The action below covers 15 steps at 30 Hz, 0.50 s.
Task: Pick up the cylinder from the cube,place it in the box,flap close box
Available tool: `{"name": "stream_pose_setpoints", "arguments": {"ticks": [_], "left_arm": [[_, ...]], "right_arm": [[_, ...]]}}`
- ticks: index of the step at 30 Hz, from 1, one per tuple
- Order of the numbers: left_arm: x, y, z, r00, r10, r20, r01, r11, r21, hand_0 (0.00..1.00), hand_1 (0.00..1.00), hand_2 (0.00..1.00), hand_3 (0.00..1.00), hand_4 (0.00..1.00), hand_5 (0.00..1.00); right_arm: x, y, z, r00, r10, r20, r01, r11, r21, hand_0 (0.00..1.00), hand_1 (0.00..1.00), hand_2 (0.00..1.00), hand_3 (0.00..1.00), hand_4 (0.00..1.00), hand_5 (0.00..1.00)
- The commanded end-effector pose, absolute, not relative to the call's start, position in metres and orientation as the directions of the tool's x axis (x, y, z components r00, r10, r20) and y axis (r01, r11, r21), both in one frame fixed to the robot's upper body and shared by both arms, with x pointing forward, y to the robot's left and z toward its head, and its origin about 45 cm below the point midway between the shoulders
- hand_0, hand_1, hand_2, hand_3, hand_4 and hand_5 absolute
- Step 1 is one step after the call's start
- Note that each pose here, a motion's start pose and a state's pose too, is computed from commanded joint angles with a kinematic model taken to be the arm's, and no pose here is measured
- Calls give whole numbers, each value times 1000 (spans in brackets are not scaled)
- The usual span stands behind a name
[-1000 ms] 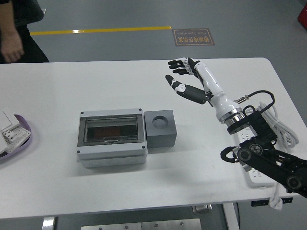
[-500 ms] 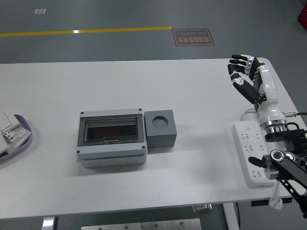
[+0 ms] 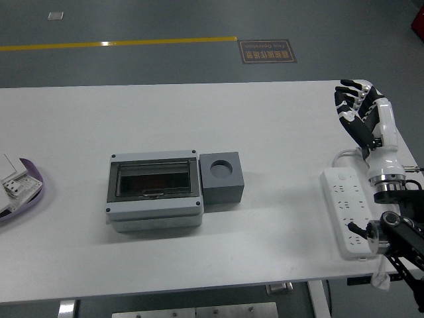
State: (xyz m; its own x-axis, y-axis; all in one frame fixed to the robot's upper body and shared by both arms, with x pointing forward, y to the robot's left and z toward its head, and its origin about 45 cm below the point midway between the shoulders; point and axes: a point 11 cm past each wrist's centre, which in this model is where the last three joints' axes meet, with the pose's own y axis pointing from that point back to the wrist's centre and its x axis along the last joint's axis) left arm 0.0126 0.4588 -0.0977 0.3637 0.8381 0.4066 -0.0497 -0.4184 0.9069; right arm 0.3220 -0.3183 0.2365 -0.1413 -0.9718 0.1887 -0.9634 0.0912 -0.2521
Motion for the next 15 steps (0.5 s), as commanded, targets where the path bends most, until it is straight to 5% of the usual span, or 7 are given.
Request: {"name": "stream_pose_setpoints", "arguments": {"ticks": [15], "left_arm": [[-6,446,-104,349,858,378,-16,-398,917,517,558,554,596,708,142]], "right_arm": [[327,-298,235,-86,-976,199,-966,34,-255,693,629,631,644,705,392]]}}
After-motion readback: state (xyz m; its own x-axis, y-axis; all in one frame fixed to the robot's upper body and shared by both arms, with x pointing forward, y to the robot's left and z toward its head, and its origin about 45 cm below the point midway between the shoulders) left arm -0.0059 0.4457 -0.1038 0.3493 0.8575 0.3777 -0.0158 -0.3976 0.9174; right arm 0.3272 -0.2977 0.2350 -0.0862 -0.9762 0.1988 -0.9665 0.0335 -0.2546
